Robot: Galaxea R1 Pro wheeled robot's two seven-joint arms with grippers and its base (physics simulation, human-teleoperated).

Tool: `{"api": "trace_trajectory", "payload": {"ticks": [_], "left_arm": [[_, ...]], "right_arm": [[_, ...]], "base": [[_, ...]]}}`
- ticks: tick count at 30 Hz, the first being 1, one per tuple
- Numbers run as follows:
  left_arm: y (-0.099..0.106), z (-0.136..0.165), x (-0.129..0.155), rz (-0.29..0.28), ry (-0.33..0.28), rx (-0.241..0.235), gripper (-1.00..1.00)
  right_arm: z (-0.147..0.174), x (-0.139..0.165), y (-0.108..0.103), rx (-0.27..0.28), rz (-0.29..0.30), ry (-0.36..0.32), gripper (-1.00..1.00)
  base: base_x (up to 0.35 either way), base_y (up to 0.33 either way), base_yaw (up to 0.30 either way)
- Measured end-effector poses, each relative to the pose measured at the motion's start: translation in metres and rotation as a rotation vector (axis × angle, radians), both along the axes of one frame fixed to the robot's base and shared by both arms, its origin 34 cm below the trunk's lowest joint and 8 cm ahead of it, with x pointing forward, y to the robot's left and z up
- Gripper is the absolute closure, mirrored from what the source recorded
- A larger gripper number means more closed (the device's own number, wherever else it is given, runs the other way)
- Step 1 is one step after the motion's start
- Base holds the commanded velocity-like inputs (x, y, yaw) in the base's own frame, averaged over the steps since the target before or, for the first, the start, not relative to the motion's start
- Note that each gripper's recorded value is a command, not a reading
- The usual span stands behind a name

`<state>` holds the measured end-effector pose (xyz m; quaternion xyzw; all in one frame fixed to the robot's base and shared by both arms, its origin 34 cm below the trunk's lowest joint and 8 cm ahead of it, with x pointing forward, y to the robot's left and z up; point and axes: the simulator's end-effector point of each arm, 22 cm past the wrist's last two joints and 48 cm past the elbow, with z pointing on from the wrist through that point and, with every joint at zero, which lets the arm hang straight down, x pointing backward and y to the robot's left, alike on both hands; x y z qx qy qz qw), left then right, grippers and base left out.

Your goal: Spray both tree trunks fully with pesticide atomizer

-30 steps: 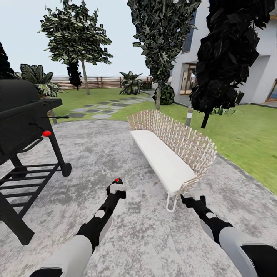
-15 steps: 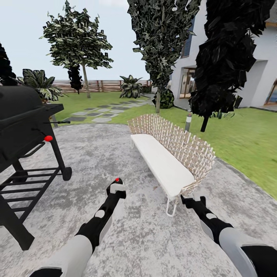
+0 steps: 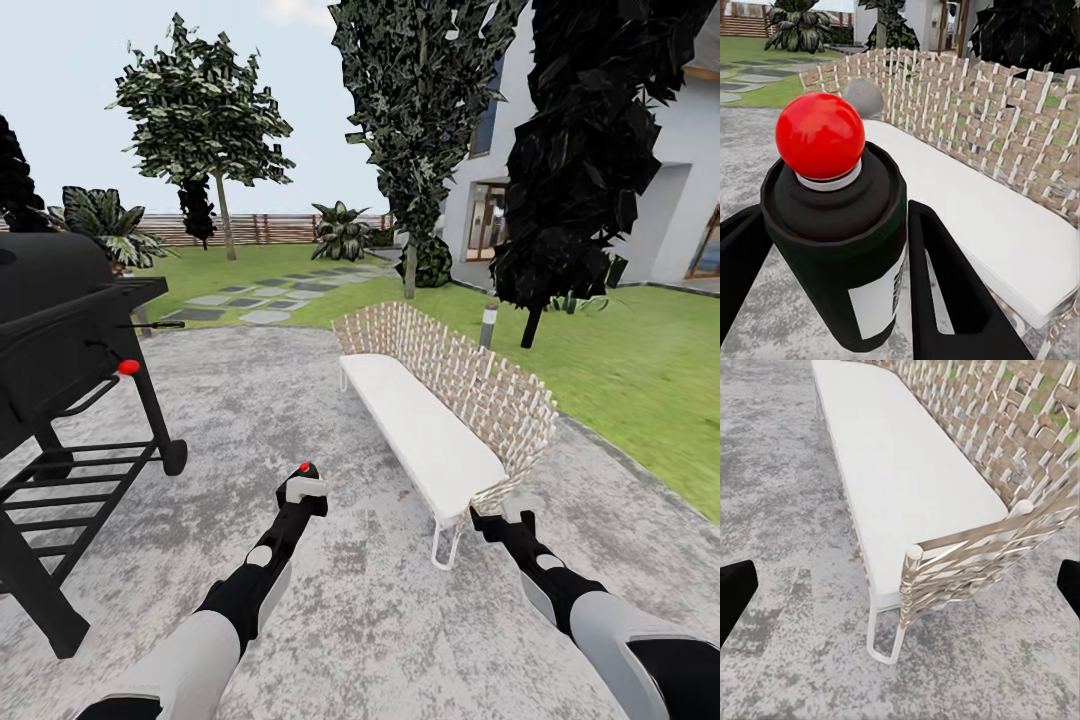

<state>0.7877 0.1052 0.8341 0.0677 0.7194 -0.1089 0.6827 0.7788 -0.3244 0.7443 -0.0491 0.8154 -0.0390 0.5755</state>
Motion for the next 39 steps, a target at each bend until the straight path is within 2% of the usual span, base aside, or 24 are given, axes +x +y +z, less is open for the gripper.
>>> {"api": "trace_trajectory", "payload": {"ticks": [5,8,10,11,13,16,18,21,22,24,25,27,29,33,35,37,39], "left_arm": [[0.001,0.0,0.0,0.003,0.002,-0.002,1.0],[0.002,-0.002,0.0,0.005,0.009,-0.003,1.0],[0.004,-0.004,0.0,0.007,0.015,-0.001,1.0],[0.011,-0.007,0.0,0.013,0.02,0.004,1.0],[0.024,-0.014,0.001,0.024,0.04,0.021,1.0],[0.051,-0.04,0.0,0.043,0.145,0.057,1.0],[0.061,-0.05,-0.001,0.045,0.192,0.063,1.0],[0.074,-0.058,-0.003,0.031,0.23,0.037,1.0],[0.086,-0.059,-0.004,0.027,0.239,0.013,1.0],[0.094,-0.059,-0.004,0.03,0.241,-0.005,1.0],[0.1,-0.057,-0.003,0.035,0.239,-0.022,1.0],[0.105,-0.055,-0.002,0.041,0.234,-0.039,1.0],[0.108,-0.053,-0.001,0.043,0.231,-0.047,1.0],[0.109,-0.053,-0.001,0.043,0.229,-0.051,1.0],[0.109,-0.053,-0.002,0.038,0.23,-0.05,1.0],[0.103,-0.054,-0.003,0.01,0.23,-0.04,1.0],[0.091,-0.055,-0.008,-0.061,0.231,-0.011,1.0]], "right_arm": [[-0.001,-0.001,-0.009,-0.009,-0.007,0.009,-1.0],[-0.001,-0.008,-0.052,-0.048,-0.045,0.021,-1.0],[-0.011,-0.018,-0.07,-0.069,-0.055,0.054,-1.0],[-0.021,-0.028,-0.084,-0.084,-0.049,0.101,-1.0],[-0.034,-0.039,-0.092,-0.09,-0.019,0.17,-1.0],[-0.049,-0.053,-0.098,-0.071,0.029,0.26,-1.0],[-0.053,-0.059,-0.095,-0.05,0.071,0.29,-1.0],[-0.057,-0.072,-0.074,0.02,0.211,0.333,-1.0],[-0.056,-0.081,-0.054,0.072,0.317,0.349,-1.0],[-0.053,-0.088,-0.039,0.108,0.391,0.355,-1.0],[-0.05,-0.095,-0.025,0.138,0.46,0.356,-1.0],[-0.046,-0.103,-0.011,0.17,0.535,0.356,-1.0],[-0.043,-0.107,-0.004,0.189,0.571,0.352,-1.0],[-0.041,-0.108,0.001,0.199,0.591,0.347,-1.0],[-0.042,-0.102,-0.005,0.18,0.554,0.337,-1.0],[-0.044,-0.095,-0.015,0.155,0.502,0.327,-1.0],[-0.045,-0.088,-0.027,0.127,0.445,0.316,-1.0]], "base": [[0.0,0.0,0.0],[0.0,0.0,0.0],[0.0,0.0,0.0],[0.0,0.0,0.0],[0.0,0.0,0.0],[0.0,0.0,0.0],[0.0,0.0,0.0],[0.0,0.0,0.0],[0.0,0.0,0.0],[0.0,0.0,0.0],[0.0,0.0,0.0],[0.0,0.0,0.0],[0.0,0.0,0.0],[0.0,0.0,0.0],[0.0,0.0,0.0],[0.0,0.0,0.0],[0.0,0.0,0.0]]}}
